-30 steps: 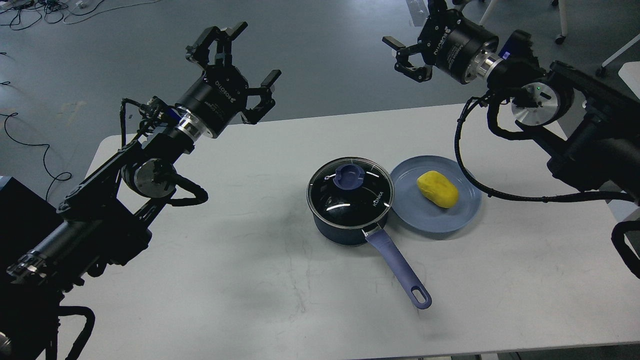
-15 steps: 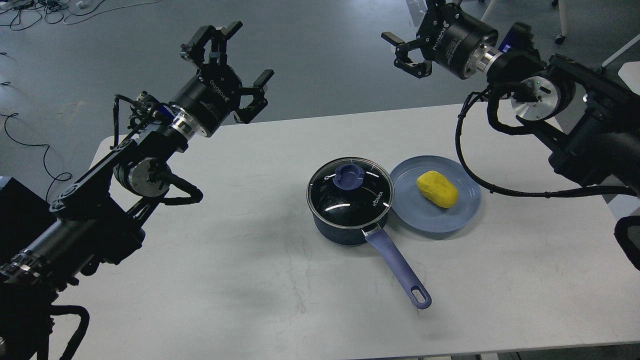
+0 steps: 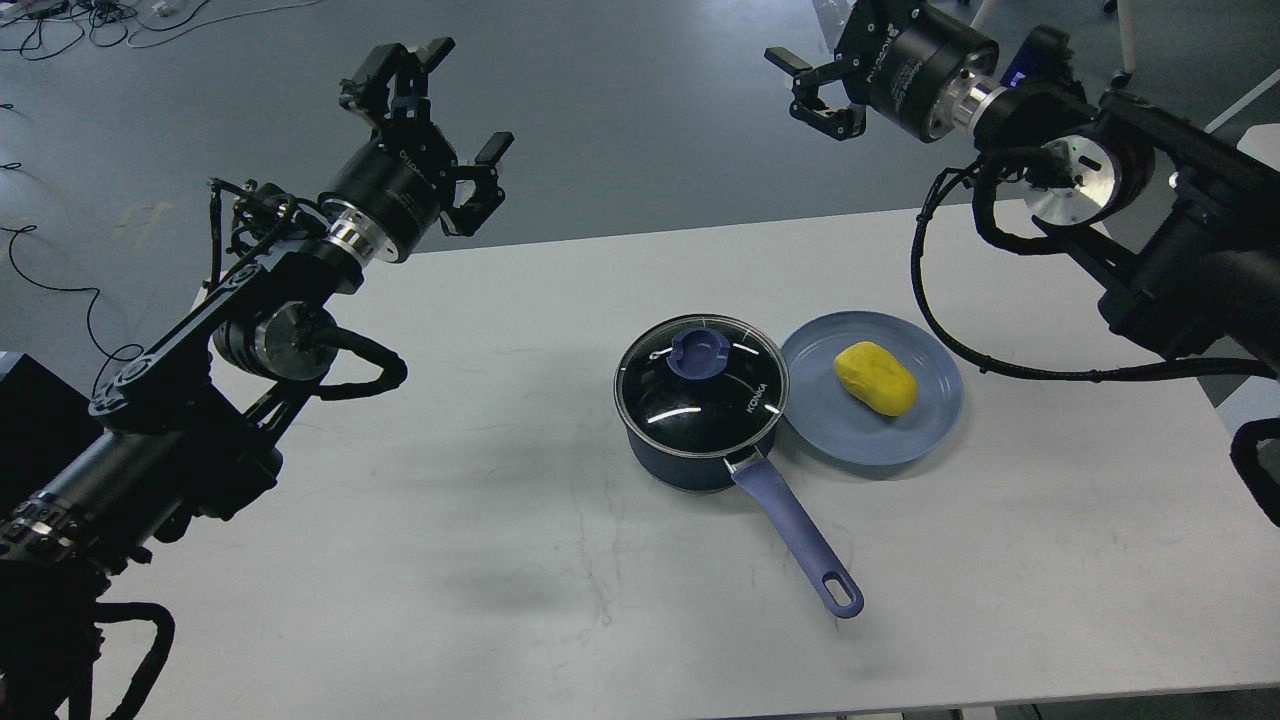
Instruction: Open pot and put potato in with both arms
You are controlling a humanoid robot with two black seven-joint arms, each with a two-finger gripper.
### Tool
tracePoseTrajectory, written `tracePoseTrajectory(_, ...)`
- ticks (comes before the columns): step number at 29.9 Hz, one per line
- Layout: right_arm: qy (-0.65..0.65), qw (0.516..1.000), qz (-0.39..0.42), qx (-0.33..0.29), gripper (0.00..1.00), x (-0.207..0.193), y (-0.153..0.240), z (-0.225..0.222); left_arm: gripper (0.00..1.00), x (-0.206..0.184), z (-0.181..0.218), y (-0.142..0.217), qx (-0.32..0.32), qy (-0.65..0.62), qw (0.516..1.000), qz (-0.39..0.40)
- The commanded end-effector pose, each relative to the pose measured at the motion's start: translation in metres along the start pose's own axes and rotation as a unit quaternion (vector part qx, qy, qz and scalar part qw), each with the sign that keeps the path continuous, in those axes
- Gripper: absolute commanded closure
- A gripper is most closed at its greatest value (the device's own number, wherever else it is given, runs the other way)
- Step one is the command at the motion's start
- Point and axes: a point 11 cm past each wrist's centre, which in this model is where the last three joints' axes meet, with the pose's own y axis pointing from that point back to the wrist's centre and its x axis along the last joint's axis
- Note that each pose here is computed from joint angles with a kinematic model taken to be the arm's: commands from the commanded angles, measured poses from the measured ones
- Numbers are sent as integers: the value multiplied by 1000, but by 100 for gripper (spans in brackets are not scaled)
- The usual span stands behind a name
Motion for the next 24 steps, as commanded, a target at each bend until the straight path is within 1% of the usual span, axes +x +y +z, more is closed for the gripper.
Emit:
tracePoseTrajectory(1,4,1000,-1,-25,0,-1,0,12,2,-4,-3,0,4,4,1000,-11)
tracePoseTrajectory(8,5,1000,-1,-30,0,0,1,14,2,-9,-5,1,7,13,999,-34)
tracePoseTrajectory(11,6,999,0,-34,0,1,1,16,2,-6,-6,2,14,14,999,-28)
tracePoseTrajectory(14,8,999,4,-52,0,2,2,21,2,-1,-5,4,25,11,999,-22)
tracePoseTrajectory(24,6,998,15,-66,0,4,3,27,2,7,-8,7,40,6,999,-3)
